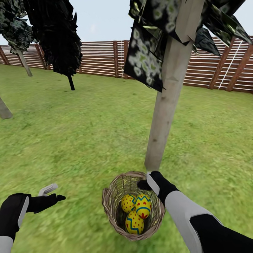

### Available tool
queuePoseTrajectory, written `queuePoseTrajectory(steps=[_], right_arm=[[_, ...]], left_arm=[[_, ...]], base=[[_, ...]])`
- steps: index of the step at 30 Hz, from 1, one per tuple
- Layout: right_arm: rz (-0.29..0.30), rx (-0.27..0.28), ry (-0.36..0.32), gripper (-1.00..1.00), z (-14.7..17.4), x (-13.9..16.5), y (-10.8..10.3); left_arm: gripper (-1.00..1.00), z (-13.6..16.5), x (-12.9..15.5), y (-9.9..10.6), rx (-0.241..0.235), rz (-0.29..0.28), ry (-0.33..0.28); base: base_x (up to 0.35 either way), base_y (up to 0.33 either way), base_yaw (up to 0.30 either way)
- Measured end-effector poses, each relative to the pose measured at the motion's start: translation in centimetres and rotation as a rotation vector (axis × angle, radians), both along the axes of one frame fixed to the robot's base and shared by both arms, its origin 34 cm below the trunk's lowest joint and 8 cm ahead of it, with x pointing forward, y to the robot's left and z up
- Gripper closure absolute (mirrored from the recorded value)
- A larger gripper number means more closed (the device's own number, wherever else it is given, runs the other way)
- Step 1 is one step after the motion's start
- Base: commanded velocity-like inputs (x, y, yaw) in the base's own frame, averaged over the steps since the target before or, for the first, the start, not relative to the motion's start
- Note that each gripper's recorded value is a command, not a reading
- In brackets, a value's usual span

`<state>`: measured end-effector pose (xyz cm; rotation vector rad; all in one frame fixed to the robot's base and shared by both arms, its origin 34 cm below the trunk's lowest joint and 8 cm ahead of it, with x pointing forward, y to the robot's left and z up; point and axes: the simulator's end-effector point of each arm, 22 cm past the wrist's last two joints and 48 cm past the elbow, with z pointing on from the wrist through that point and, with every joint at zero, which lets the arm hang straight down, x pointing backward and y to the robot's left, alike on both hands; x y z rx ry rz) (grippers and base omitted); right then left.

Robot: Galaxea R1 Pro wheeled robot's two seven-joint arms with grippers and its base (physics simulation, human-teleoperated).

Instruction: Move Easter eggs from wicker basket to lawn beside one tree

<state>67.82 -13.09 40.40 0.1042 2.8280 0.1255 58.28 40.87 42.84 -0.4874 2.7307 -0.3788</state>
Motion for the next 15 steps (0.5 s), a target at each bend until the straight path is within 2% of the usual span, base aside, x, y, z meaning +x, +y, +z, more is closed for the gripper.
queuePoseTrajectory(steps=[5,15], right_arm=[[0.009,0.000,0.025,-1.00,-1.3,-0.8,0.1],[0.013,0.003,0.023,-1.00,-3.5,-1.3,0.2]], left_arm=[[-1.00,-1.1,-0.3,-0.1,-0.002,0.000,0.000],[-1.00,-3.4,-0.9,-0.1,0.002,-0.002,0.004]], base=[[0.000,0.000,0.000],[0.000,0.000,0.000]])
